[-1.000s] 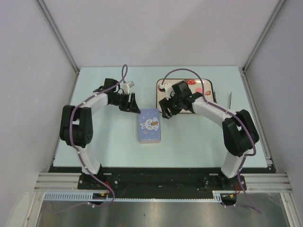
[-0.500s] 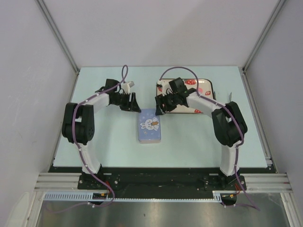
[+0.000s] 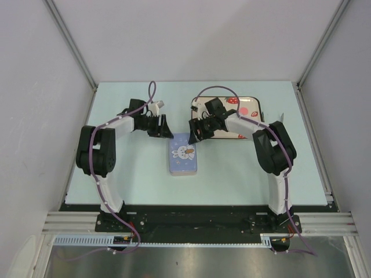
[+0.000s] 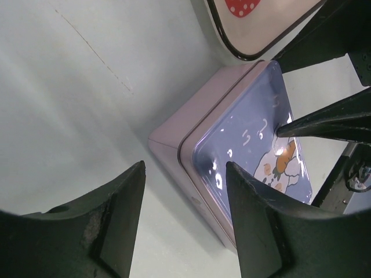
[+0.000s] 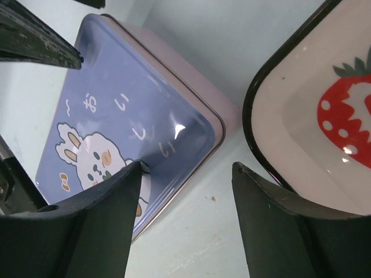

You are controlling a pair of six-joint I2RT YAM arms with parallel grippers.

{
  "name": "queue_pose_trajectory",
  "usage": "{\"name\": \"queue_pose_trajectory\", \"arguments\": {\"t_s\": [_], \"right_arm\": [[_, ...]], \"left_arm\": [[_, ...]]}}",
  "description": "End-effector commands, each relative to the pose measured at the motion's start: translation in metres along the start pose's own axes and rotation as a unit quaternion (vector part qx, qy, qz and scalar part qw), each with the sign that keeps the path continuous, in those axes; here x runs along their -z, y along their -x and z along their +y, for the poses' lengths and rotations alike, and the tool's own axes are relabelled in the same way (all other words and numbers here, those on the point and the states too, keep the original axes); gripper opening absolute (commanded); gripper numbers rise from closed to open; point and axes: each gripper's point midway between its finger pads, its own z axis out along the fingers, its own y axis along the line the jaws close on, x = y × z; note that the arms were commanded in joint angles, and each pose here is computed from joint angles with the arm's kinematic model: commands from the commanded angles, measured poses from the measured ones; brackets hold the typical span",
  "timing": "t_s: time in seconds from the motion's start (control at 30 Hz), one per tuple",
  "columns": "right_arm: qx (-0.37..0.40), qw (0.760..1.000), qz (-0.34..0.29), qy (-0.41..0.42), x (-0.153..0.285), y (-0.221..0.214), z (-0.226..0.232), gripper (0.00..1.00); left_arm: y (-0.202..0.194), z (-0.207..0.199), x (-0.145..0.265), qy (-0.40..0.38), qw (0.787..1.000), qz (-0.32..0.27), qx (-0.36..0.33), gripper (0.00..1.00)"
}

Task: Pack the cookies

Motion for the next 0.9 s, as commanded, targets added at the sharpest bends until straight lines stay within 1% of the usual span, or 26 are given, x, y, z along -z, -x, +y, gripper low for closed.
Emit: {"name": "queue_pose_trajectory", "arguments": {"t_s": [0.0, 0.23, 0.4, 0.43, 0.53, 0.6, 0.73, 0.8, 0.87], "right_arm": [[-0.009, 1.000, -0.010, 0.023, -0.007, 0.013, 0.004, 0.67], [-0.024, 0.999, -0.001, 0.032, -0.018, 0.010, 0.000, 0.66], [-0.032, 0.999, 0.006, 0.036, -0.023, 0.006, 0.000, 0.62], [-0.038, 0.999, 0.010, 0.036, -0.024, 0.002, -0.002, 0.58], [-0.043, 0.998, 0.015, 0.035, -0.027, -0.003, -0.002, 0.52], [-0.047, 0.998, 0.018, 0.030, -0.029, -0.005, -0.003, 0.50], [-0.051, 0.998, 0.025, 0.019, -0.032, -0.014, -0.004, 0.45], [-0.057, 0.998, 0.034, 0.011, -0.037, -0.021, -0.006, 0.45], [-0.056, 0.998, 0.043, 0.005, -0.041, -0.029, -0.005, 0.41]], "left_arm": [[-0.006, -0.001, -0.004, -0.017, 1.000, 0.000, 0.010, 0.62], [-0.014, 0.003, -0.008, -0.017, 1.000, 0.004, 0.017, 0.62], [-0.018, 0.006, -0.011, -0.014, 1.000, 0.007, 0.022, 0.61], [-0.021, 0.009, -0.013, -0.011, 1.000, 0.010, 0.027, 0.59], [-0.023, 0.013, -0.017, -0.007, 0.999, 0.013, 0.031, 0.56], [-0.025, 0.018, -0.019, 0.002, 0.999, 0.016, 0.035, 0.52], [-0.028, 0.024, -0.023, 0.019, 0.999, 0.022, 0.039, 0.49], [-0.031, 0.028, -0.024, 0.026, 0.998, 0.028, 0.044, 0.45], [-0.033, 0.030, -0.026, 0.034, 0.998, 0.033, 0.047, 0.42]]}}
